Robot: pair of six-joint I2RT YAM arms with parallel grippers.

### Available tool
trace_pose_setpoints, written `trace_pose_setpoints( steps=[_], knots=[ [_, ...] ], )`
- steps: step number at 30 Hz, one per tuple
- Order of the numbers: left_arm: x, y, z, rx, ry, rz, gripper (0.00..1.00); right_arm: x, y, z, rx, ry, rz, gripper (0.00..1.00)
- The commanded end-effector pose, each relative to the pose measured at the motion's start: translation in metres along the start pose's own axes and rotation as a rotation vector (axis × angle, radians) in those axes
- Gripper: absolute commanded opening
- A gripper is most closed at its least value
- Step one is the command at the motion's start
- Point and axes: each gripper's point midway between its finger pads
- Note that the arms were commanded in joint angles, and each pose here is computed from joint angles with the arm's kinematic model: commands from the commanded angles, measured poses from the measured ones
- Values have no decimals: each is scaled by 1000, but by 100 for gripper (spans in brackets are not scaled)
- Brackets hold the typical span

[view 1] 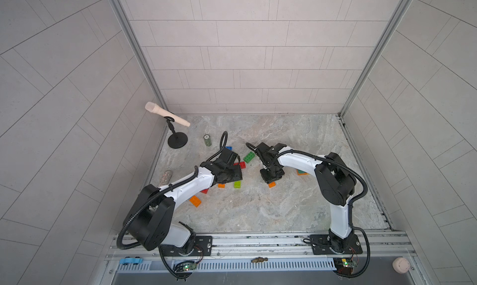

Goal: Assemble a rectangle with lego
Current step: Move the lego brick at the center of the board.

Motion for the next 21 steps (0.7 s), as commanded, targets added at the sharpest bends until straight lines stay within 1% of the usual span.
trace_pose_setpoints(
  steps=[1,21],
  knots=[
    [-3,4,3,-8,7,-9,63,-9,-3,-1,-5,10,29,34],
    [-3,4,5,-11,11,-3,63,-11,1,-4,-21,9,21,34]
  ],
)
Point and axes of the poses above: each gripper's point midway between its finger pads, its own x axis back along the fingers, its own y axis along the line the jaws close on, z = x × y, and after that the axes turned 11 degrees about -x, right-handed
